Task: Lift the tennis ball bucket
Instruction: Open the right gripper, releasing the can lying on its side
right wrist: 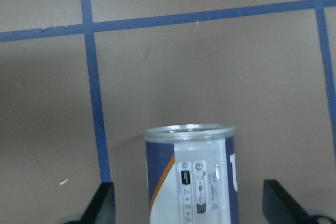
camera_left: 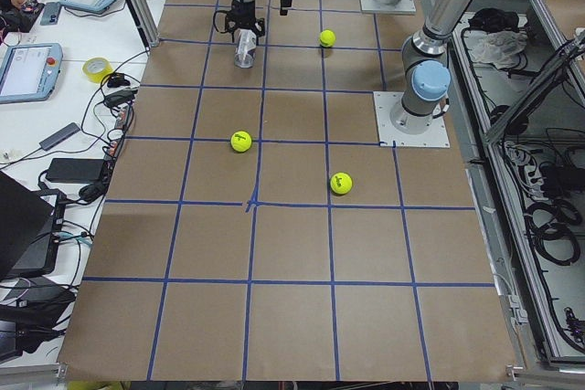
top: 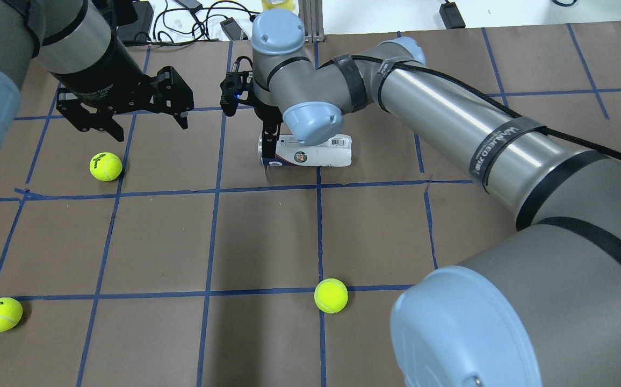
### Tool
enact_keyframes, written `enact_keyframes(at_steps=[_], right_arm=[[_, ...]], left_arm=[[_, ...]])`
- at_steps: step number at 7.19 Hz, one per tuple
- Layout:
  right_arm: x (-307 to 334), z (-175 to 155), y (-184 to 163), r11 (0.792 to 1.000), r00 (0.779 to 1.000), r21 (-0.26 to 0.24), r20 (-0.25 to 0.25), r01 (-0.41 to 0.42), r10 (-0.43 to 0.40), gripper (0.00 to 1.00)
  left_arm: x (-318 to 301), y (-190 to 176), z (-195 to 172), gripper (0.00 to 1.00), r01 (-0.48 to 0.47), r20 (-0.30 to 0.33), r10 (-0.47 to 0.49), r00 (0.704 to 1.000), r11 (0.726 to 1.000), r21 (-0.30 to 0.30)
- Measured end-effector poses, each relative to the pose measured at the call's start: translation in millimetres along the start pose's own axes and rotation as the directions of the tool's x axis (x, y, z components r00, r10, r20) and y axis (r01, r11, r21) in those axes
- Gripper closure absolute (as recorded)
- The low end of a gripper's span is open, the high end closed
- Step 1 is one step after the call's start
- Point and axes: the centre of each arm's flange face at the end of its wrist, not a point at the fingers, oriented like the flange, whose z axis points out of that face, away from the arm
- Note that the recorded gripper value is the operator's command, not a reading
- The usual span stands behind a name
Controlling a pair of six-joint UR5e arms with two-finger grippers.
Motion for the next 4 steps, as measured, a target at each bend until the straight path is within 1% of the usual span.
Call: enact_keyframes(at_steps=[1,2,3,4], right_arm=[[17,-28,25,0.999,0.999,0.009,0.002,-0.050,0.050,0.00],[26,-63,52,0.994,0.994,0.011,0.026,-0.105,0.105,0.00],[28,-105,81,0.987,0.985,0.000,0.054,-0.162,0.162,0.00],[24,-151,108,0.969,0.966,-0.011,0.067,-0.248,0.248,0.00]], left_arm=[[1,-4,4,0.00,-0.004,-0.005,0.004,1.000,1.000,-0.004],[2,-9,10,0.00,-0.013,-0.035,0.012,0.999,1.000,-0.015],[6,-16,18,0.00,-0.017,-0.093,0.014,0.996,0.999,-0.032],[8,-29,29,0.00,-0.012,-0.150,0.006,0.989,0.999,-0.039]])
